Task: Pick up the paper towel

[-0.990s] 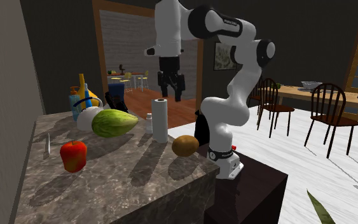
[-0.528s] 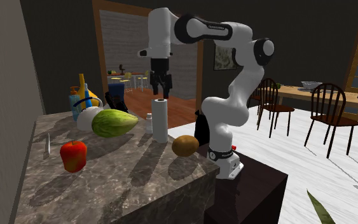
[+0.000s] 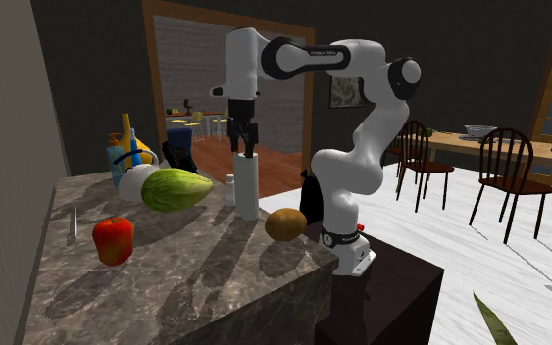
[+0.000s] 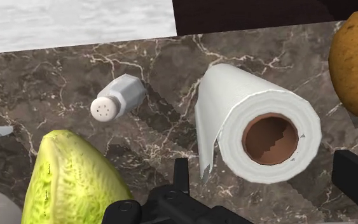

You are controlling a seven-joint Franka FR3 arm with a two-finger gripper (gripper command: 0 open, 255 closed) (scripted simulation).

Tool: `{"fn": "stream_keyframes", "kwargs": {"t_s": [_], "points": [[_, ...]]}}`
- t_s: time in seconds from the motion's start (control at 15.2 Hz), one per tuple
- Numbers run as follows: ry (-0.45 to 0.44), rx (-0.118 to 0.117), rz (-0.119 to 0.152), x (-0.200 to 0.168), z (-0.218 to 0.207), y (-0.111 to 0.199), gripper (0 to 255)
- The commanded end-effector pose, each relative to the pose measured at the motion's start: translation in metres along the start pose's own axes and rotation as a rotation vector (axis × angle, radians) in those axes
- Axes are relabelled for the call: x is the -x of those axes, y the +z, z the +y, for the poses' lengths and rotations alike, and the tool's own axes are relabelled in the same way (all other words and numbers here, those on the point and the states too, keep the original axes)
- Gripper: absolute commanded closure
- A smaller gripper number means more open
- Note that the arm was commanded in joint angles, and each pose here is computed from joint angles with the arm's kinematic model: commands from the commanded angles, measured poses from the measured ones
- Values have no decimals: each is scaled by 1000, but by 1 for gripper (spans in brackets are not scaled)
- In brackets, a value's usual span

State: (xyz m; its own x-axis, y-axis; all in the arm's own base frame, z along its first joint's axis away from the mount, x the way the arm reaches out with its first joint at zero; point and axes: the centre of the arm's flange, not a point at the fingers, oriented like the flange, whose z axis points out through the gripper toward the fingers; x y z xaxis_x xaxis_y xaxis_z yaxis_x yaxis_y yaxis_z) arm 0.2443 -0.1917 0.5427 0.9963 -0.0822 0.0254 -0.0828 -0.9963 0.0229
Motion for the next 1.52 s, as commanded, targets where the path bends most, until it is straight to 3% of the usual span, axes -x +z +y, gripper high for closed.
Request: {"fn": "stream_keyframes", "kwargs": {"t_s": [0.0,0.2,0.26,0.86,1.45], "points": [[0,0,1,0,0,11,0],[0,0,1,0,0,19,0],[0,0,1,0,-1,19,255],[0,0,1,0,0,19,255],[0,0,1,-1,1,-29,255]]}}
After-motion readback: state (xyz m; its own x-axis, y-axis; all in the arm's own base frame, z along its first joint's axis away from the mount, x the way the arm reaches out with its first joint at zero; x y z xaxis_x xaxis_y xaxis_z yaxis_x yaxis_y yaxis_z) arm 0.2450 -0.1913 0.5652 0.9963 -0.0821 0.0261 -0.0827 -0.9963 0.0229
